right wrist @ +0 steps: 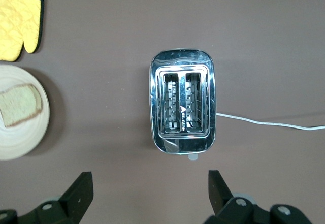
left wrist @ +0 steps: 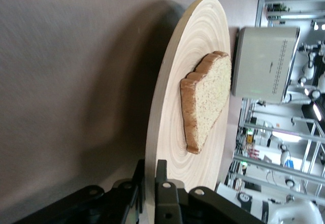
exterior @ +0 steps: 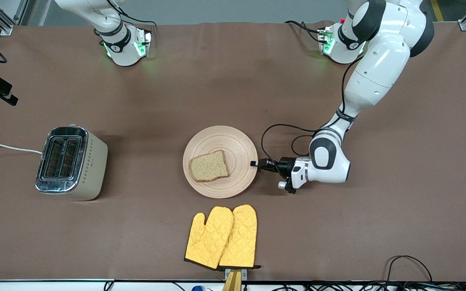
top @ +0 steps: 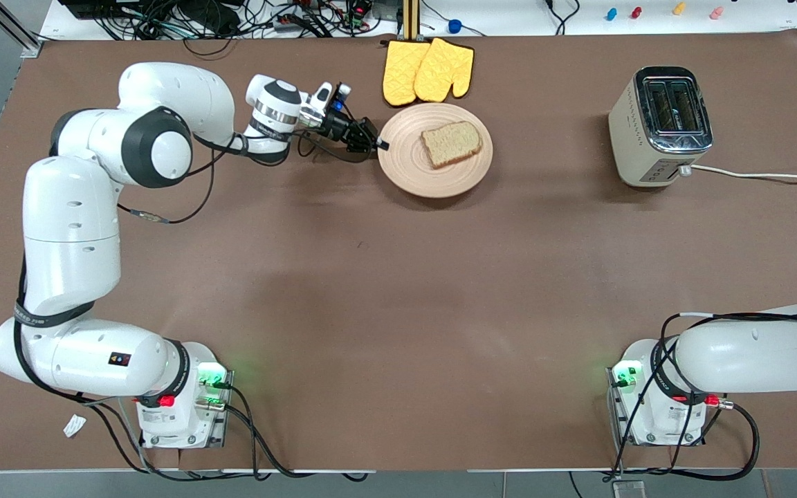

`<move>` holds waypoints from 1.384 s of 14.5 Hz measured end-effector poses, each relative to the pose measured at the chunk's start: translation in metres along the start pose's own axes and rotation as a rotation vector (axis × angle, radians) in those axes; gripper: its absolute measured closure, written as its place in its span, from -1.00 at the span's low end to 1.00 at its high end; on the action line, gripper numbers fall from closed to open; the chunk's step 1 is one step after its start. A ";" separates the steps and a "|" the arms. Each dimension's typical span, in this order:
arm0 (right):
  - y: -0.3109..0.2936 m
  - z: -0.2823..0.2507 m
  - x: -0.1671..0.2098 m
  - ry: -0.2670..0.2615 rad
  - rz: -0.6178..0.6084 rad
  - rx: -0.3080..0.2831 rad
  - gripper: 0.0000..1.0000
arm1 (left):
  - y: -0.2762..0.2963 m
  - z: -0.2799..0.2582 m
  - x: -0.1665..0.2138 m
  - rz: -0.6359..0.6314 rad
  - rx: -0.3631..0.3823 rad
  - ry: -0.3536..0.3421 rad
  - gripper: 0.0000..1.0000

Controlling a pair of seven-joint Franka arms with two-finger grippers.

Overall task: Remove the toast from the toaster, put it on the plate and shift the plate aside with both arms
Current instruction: 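Grip the plate rim with the left gripper and slide it sideways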

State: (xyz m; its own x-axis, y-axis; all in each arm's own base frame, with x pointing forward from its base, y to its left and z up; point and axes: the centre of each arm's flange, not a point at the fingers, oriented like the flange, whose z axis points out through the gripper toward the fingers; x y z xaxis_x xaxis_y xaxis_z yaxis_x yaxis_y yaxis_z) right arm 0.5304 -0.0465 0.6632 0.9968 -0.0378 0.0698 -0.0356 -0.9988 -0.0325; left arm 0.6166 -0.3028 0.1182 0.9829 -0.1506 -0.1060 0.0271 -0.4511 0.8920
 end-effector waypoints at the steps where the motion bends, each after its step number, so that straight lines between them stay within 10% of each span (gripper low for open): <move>1: 0.000 0.001 -0.001 -0.006 0.000 -0.003 -1.00 | 0.009 -0.013 0.006 -0.028 0.004 0.022 0.80; 11: 0.004 0.004 0.001 -0.016 -0.003 -0.060 -1.00 | -0.013 -0.288 0.028 -0.064 0.166 0.086 0.80; 20: 0.003 0.009 0.007 -0.015 -0.004 -0.065 -1.00 | -0.108 -0.395 -0.012 0.051 0.273 0.065 0.80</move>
State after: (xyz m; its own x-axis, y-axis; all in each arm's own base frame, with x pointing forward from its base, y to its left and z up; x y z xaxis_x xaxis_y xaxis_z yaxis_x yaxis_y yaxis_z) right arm 0.5380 -0.0495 0.6545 0.9979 -0.0340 0.0550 -0.0358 -0.9988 0.0323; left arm 0.6740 0.0948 0.1966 0.9916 -0.1261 -0.0278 -0.0639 -0.6657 0.7435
